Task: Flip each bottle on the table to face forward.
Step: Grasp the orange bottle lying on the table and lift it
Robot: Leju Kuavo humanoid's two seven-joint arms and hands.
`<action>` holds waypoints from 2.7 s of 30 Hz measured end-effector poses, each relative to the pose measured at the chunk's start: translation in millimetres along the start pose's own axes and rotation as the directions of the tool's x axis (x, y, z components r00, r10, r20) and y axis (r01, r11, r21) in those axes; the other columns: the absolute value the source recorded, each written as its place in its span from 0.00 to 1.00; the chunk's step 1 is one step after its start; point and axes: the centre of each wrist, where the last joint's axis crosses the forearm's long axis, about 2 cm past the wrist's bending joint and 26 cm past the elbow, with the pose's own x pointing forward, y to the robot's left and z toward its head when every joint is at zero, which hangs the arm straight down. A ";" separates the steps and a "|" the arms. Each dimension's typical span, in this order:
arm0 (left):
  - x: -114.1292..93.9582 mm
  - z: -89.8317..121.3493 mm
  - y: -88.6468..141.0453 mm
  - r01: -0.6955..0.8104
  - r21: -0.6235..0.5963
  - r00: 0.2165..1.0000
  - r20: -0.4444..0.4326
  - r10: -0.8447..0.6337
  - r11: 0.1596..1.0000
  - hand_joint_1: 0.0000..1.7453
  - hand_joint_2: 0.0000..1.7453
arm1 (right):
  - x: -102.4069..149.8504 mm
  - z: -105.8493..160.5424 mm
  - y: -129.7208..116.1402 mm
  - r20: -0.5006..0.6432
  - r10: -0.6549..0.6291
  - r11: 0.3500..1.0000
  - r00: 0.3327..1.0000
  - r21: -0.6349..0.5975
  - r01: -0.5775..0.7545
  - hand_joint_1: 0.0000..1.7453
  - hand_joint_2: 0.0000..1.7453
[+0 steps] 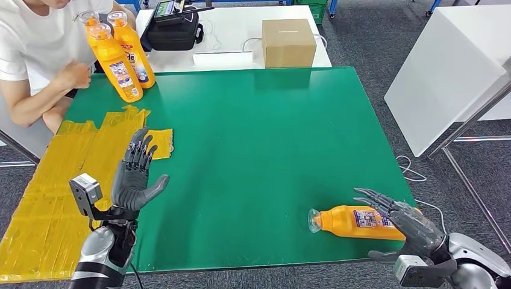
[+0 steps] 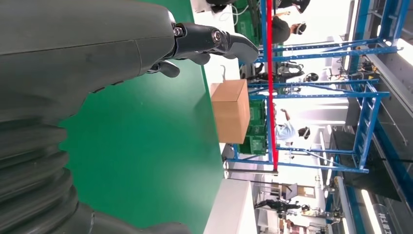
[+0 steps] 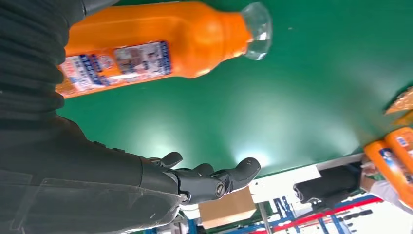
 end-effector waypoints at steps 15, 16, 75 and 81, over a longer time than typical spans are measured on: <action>-0.9 2.0 1.8 0.002 0.016 1.000 -0.005 -0.002 1.000 0.00 1.00 | -17.0 14.7 -16.4 -0.302 0.163 0.986 0.939 0.088 -0.143 0.00 1.00; -1.0 2.2 1.8 0.002 0.017 1.000 -0.006 -0.002 1.000 0.00 1.00 | -19.8 14.1 -15.0 -0.318 0.169 0.985 0.933 0.093 -0.147 0.00 1.00; -1.3 17.9 -23.3 0.023 -0.109 0.991 -0.126 -0.037 0.994 0.00 1.00 | -22.6 -143.9 73.6 -0.391 -0.128 0.917 0.912 -0.397 -0.041 1.00 1.00; -2.9 9.6 -35.1 0.016 -0.169 0.990 -0.133 -0.039 0.985 0.00 1.00 | 1.0 -187.9 75.1 -0.224 -0.287 0.817 0.931 -0.564 0.116 1.00 1.00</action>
